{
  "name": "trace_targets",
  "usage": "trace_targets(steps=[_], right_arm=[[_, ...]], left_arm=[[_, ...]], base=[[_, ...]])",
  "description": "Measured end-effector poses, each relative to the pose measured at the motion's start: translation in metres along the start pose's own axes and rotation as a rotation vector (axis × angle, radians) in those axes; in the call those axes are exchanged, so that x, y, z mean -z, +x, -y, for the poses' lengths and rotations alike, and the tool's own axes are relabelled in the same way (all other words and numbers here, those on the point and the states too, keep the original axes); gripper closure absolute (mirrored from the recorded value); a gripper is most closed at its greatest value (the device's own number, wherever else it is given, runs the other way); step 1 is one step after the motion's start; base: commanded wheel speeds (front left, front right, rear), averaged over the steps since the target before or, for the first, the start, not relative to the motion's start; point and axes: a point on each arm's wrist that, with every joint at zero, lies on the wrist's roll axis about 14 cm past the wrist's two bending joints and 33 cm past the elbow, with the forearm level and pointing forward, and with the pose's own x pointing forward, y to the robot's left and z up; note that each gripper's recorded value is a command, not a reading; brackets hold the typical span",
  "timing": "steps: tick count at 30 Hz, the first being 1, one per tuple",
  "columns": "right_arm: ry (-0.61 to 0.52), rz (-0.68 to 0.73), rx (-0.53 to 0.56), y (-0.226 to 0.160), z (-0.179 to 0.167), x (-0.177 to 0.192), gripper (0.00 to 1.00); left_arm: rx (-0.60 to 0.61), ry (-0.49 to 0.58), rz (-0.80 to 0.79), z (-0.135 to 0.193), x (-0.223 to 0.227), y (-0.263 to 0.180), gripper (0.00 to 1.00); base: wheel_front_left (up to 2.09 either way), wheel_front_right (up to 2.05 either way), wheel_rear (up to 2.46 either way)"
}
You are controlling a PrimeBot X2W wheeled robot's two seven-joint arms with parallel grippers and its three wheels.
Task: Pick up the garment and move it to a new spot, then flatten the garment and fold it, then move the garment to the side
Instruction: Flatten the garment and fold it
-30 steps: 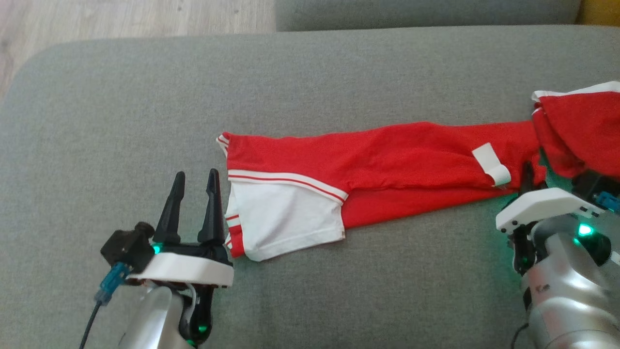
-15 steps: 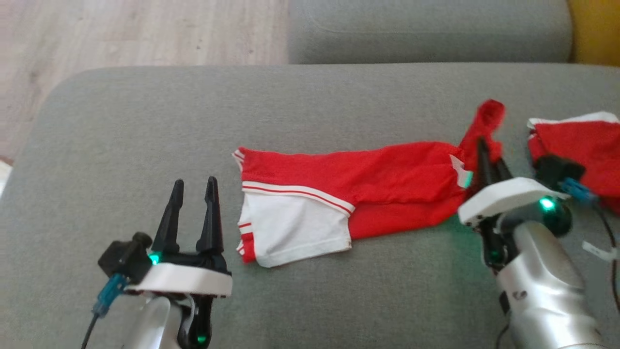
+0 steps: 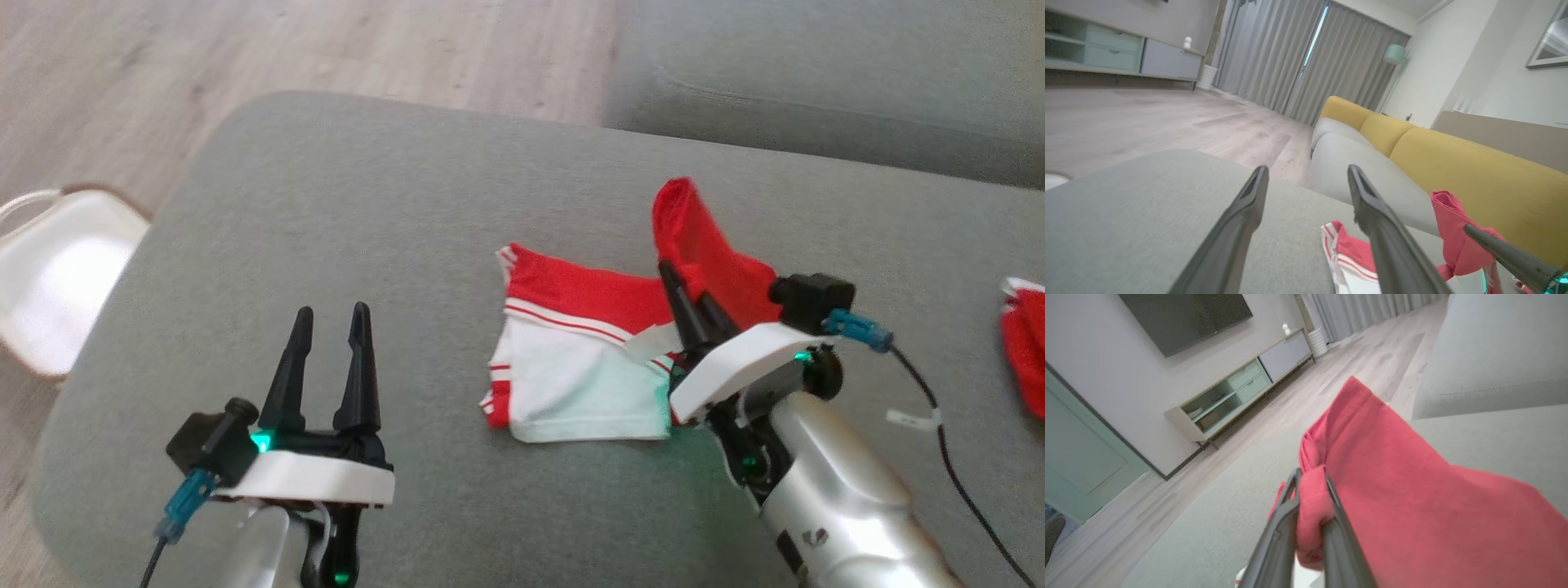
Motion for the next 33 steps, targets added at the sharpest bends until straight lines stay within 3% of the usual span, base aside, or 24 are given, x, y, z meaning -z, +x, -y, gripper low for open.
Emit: trace_targets(steps=[13,14,19,22,27,33], right_arm=[[0.009,-0.228,-0.187,0.018,-0.064,0.078,0.98],[0.009,-0.24,-0.202,0.018,-0.068,0.081,0.0],[0.048,-0.293,-0.308,0.009,-0.103,0.095,0.0],[0.04,-0.273,-0.307,0.009,-0.102,0.091,0.0],[-0.054,-0.153,-0.232,0.023,-0.071,0.055,0.0],[-0.21,0.037,-0.068,0.021,-0.003,-0.018,0.0]], left_arm=[[-0.15,0.026,0.041,-0.044,-0.017,-0.033,0.0],[-0.156,0.027,0.04,-0.045,-0.017,-0.034,0.0],[-0.163,0.029,0.035,-0.047,-0.016,-0.034,0.0],[-0.147,0.027,0.029,-0.043,-0.013,-0.03,0.0],[-0.096,0.022,0.018,-0.029,-0.009,-0.019,0.0],[-0.013,0.04,0.011,-0.006,-0.005,-0.002,0.0]], base=[[0.0,0.0,0.0],[0.0,0.0,0.0],[0.0,0.0,0.0],[0.0,0.0,0.0],[0.0,0.0,0.0],[0.0,0.0,0.0]])
